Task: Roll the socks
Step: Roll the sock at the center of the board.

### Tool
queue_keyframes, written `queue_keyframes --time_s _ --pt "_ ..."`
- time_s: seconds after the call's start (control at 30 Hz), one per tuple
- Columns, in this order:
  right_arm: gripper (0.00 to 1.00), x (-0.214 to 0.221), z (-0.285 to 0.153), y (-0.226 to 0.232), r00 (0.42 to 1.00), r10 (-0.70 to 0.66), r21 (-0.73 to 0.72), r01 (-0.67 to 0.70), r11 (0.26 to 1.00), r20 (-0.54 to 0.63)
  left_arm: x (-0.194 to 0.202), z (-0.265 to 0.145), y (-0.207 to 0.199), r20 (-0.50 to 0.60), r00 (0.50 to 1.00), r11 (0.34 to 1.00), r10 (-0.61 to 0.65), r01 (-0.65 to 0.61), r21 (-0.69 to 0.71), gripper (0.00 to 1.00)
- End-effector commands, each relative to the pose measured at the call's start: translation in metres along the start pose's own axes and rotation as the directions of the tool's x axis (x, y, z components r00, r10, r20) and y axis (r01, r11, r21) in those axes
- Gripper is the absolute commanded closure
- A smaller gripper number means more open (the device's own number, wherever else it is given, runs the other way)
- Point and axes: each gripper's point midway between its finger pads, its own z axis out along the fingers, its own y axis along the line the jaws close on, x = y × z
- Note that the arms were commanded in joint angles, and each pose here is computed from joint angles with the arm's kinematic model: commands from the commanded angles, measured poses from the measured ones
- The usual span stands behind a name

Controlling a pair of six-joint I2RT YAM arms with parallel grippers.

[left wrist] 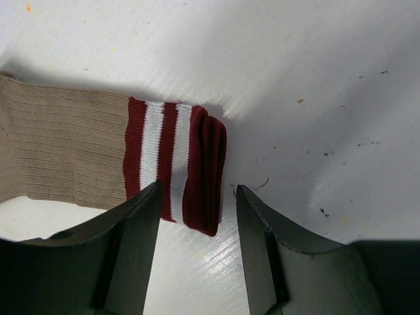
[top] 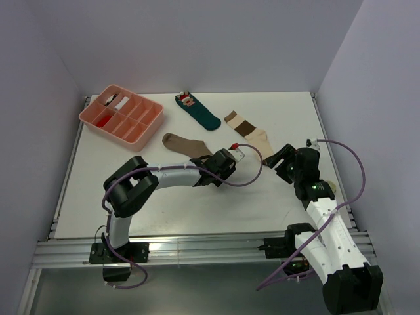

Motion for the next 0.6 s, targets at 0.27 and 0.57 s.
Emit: queue_keyframes --time_s 0.27,0.57 --pt "0.26 -0.007 0.002 0.003 0.999 0.014 -0.032 -0.013 0.999 0.036 0.042 -0.003 -0.005 -0.141 0.985 0.994 0.101 -0.093 0.060 0.43" --pt "0.26 -0.003 0.000 -0.001 0.999 0.013 -0.027 -0.012 1.000 0.035 0.060 -0.003 0.002 -0.200 0.977 0.995 0.079 -0.064 0.083 0.48"
